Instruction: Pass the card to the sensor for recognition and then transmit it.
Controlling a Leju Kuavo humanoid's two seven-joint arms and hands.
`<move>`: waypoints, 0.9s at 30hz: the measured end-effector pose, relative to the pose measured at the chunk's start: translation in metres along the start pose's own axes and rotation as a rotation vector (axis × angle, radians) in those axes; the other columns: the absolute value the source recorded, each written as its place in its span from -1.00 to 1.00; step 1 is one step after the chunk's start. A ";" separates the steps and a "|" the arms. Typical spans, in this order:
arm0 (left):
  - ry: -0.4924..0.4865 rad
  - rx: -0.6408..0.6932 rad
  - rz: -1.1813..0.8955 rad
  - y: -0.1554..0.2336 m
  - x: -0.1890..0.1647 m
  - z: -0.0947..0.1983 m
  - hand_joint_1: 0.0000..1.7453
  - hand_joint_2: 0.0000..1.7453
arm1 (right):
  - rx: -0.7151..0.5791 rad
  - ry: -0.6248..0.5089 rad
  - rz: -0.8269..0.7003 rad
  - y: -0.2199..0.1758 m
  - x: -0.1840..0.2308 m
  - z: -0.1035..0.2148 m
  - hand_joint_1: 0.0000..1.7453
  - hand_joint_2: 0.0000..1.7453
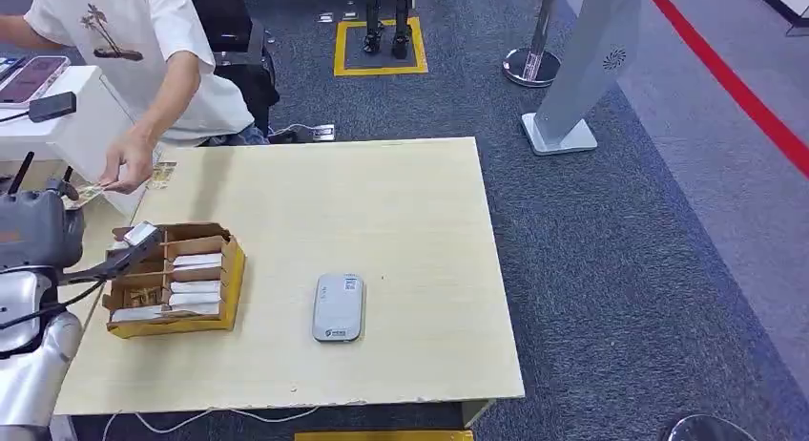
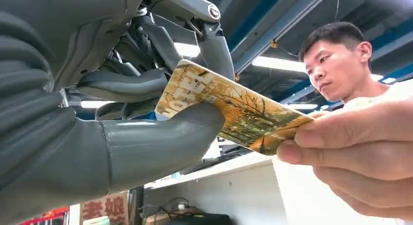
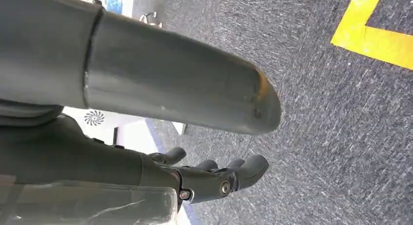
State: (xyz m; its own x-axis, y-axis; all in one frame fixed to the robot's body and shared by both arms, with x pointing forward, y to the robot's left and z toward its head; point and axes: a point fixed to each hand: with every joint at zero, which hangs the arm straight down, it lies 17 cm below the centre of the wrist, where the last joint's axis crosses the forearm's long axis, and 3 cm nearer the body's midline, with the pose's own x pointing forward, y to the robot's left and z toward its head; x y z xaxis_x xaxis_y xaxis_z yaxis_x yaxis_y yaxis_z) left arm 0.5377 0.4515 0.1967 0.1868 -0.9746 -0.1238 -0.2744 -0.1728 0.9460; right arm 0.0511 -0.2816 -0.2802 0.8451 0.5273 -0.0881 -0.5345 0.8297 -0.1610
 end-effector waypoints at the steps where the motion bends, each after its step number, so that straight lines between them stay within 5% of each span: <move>1: -0.006 -0.002 0.003 -0.001 0.004 0.000 1.00 1.00 | 0.000 0.000 0.000 0.000 0.000 0.000 -1.00 -1.00; 10: -0.032 -0.034 0.096 -0.010 0.034 0.005 1.00 1.00 | 0.002 0.003 0.002 0.001 -0.001 0.000 -1.00 -1.00; 11: -0.033 -0.034 0.097 -0.010 0.035 0.005 0.36 1.00 | 0.002 0.004 0.002 0.001 -0.001 0.000 -1.00 -1.00; 12: -0.034 -0.034 0.099 -0.010 0.036 0.005 -1.00 1.00 | 0.002 0.004 0.002 0.001 -0.001 0.000 -1.00 -1.00; 13: -0.035 -0.034 0.101 -0.010 0.037 0.005 -1.00 1.00 | 0.002 0.004 0.002 0.001 -0.001 0.000 -1.00 -1.00; 14: -0.036 -0.035 0.104 -0.010 0.038 0.005 -1.00 -1.00 | 0.002 0.004 0.002 0.001 -0.001 0.000 -1.00 -1.00; 27: -0.070 -0.093 0.353 -0.012 0.073 0.020 -1.00 -1.00 | 0.009 0.003 -0.017 0.003 -0.002 0.000 -1.00 -1.00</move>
State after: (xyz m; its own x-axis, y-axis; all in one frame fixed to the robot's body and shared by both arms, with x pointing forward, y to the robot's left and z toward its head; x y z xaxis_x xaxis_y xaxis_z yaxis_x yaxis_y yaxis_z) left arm 0.5362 0.3792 0.1707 0.0304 -0.9798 0.1977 -0.2234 0.1862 0.9568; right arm 0.0479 -0.2799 -0.2806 0.8541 0.5126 -0.0884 -0.5201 0.8401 -0.1539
